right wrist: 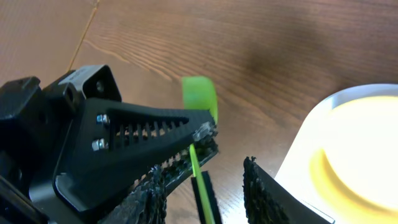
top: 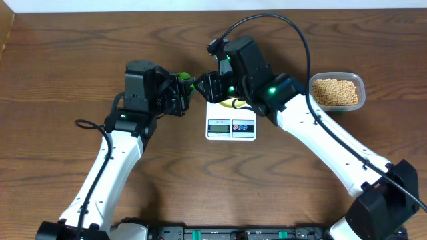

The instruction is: Scoop item into bowl and weigh 50g on scale

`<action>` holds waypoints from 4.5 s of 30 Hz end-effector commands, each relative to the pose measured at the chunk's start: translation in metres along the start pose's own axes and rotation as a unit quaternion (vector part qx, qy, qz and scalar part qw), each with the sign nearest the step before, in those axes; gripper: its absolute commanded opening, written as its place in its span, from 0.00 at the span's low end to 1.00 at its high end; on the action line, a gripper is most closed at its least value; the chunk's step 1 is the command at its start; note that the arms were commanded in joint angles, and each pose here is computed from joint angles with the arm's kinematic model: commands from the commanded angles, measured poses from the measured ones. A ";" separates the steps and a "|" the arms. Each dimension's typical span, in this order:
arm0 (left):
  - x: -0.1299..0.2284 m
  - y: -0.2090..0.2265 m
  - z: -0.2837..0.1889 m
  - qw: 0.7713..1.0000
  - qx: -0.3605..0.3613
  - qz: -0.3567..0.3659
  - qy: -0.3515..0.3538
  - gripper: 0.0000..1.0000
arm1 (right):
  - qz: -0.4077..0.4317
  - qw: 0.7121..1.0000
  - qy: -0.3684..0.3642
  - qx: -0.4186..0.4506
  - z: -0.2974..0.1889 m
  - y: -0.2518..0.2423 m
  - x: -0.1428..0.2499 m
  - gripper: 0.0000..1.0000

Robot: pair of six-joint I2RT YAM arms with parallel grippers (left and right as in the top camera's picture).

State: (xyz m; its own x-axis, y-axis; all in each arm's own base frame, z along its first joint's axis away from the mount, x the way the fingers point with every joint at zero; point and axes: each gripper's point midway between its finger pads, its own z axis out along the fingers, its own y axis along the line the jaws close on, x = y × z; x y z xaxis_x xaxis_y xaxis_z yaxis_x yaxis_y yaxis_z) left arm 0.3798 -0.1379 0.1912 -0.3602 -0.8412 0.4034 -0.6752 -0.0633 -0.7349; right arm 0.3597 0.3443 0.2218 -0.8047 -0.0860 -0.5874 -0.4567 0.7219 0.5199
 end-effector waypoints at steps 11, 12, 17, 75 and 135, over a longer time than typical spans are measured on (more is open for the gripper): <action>0.003 -0.011 -0.002 1.000 0.019 0.008 0.002 0.07 | 0.005 1.000 0.003 0.003 0.005 0.004 0.002 0.28; 0.003 -0.011 -0.002 1.000 0.019 0.008 0.002 0.08 | 0.005 1.000 0.002 0.003 0.005 0.004 0.002 0.27; 0.003 -0.011 -0.002 1.000 0.020 0.005 0.003 0.08 | 0.004 1.000 0.001 0.002 0.005 0.004 0.001 0.23; 0.016 -0.014 -0.002 0.998 0.024 0.044 0.038 0.60 | -0.034 0.999 -0.012 0.009 0.004 0.001 -0.005 0.01; -0.009 -0.005 -0.002 0.922 -0.004 0.386 -0.032 0.80 | 0.227 0.884 0.139 0.383 -0.224 -0.350 0.035 0.01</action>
State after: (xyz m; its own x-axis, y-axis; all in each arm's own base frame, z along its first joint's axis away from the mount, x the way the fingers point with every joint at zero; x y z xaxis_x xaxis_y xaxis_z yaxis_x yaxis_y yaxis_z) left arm 0.3837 -0.1301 0.1886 -0.6988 -0.6736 -0.2407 -0.2584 0.5515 -0.7931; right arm 0.4024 -0.0613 0.1688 -0.9359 0.2784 -0.2158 0.2751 0.9603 0.0458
